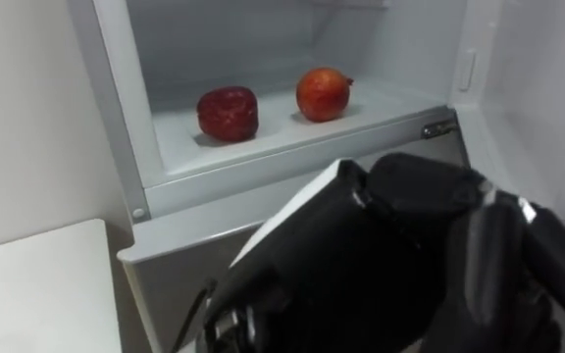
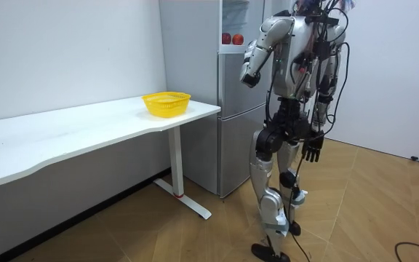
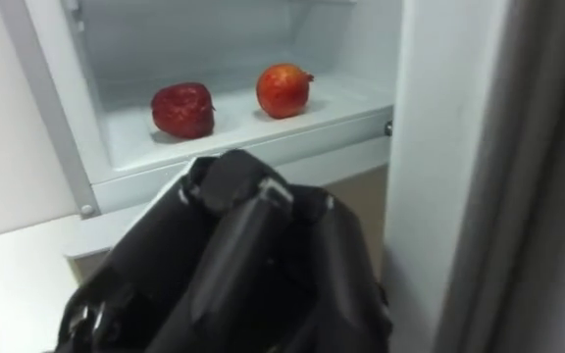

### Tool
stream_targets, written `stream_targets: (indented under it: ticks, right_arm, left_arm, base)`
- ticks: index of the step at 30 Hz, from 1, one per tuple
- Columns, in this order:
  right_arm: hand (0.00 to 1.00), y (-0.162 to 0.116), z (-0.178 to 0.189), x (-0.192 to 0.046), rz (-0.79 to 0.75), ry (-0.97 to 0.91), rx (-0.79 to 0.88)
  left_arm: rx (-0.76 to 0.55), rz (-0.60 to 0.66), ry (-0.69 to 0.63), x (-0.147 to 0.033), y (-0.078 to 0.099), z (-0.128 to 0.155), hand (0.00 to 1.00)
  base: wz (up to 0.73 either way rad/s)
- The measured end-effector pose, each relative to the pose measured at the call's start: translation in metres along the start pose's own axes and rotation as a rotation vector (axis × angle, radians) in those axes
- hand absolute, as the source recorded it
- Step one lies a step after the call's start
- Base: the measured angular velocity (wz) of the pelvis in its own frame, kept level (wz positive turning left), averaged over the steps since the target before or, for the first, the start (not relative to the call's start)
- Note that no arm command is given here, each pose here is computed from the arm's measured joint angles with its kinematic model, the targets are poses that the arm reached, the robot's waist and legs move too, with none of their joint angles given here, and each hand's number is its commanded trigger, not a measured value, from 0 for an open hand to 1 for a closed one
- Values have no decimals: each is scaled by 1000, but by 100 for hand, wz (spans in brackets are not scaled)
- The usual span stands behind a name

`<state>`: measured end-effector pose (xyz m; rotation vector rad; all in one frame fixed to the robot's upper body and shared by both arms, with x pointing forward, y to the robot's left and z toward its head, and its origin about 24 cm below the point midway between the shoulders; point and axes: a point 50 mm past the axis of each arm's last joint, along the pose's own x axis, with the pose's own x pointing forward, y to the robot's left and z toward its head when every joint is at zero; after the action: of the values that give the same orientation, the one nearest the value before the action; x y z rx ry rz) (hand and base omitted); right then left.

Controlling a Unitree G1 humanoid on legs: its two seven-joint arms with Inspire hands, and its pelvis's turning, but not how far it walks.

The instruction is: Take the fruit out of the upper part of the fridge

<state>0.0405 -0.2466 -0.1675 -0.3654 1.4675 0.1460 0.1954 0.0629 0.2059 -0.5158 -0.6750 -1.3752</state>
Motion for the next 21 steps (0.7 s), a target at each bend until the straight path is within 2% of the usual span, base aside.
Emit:
stream_targets:
  ticks: [21]
  right_arm:
    - [0, -2, -4, 0, 3, 16, 14]
  left_arm:
    - [-27, -24, -10, 12, -1, -3, 100]
  base:
    - [-14]
